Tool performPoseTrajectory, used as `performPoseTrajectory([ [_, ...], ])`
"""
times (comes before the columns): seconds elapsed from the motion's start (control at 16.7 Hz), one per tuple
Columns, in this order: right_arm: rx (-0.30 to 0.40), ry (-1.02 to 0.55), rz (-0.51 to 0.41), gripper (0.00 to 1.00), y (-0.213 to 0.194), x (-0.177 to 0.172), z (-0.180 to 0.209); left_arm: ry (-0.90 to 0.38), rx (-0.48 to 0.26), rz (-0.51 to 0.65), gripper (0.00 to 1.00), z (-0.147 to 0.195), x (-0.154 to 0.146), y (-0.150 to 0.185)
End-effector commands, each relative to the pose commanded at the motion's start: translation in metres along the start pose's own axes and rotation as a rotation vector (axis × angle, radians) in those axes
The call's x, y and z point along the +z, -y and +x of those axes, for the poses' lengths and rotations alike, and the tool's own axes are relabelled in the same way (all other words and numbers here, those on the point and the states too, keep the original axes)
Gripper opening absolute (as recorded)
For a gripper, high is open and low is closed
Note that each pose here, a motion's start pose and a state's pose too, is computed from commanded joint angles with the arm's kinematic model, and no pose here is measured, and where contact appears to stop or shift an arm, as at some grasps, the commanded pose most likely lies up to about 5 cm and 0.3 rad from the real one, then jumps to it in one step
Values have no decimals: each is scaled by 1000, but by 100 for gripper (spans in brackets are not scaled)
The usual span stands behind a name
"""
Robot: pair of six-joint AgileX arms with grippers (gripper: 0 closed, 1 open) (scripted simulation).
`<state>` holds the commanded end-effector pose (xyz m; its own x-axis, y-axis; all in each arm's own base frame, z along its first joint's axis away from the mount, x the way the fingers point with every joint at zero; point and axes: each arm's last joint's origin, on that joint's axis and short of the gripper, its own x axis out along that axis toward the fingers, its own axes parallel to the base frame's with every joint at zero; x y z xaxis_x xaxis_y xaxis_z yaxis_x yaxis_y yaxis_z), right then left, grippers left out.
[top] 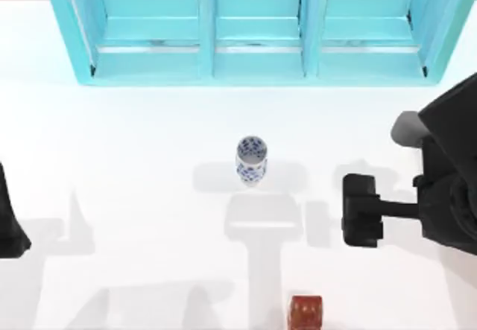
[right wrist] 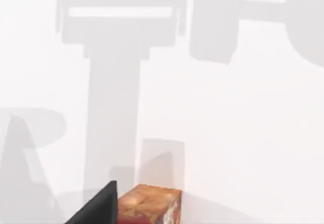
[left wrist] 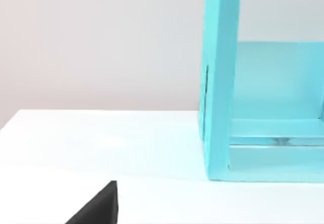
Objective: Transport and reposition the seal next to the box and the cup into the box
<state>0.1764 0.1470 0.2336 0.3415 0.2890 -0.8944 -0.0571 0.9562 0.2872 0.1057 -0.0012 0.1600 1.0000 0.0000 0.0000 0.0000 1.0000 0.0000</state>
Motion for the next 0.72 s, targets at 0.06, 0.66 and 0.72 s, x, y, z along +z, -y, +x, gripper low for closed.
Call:
performPoseTrajectory([
  [0.06,-31,-63,4,100,-15,1,7,0,0,0,100,0,0,0],
  [0.66,-299,-353,14,100,-103,-19,61,0,0,0,100,0,0,0],
  [0.72,-300,-353,15,100,-103,-19,61,0,0,0,100,0,0,0],
])
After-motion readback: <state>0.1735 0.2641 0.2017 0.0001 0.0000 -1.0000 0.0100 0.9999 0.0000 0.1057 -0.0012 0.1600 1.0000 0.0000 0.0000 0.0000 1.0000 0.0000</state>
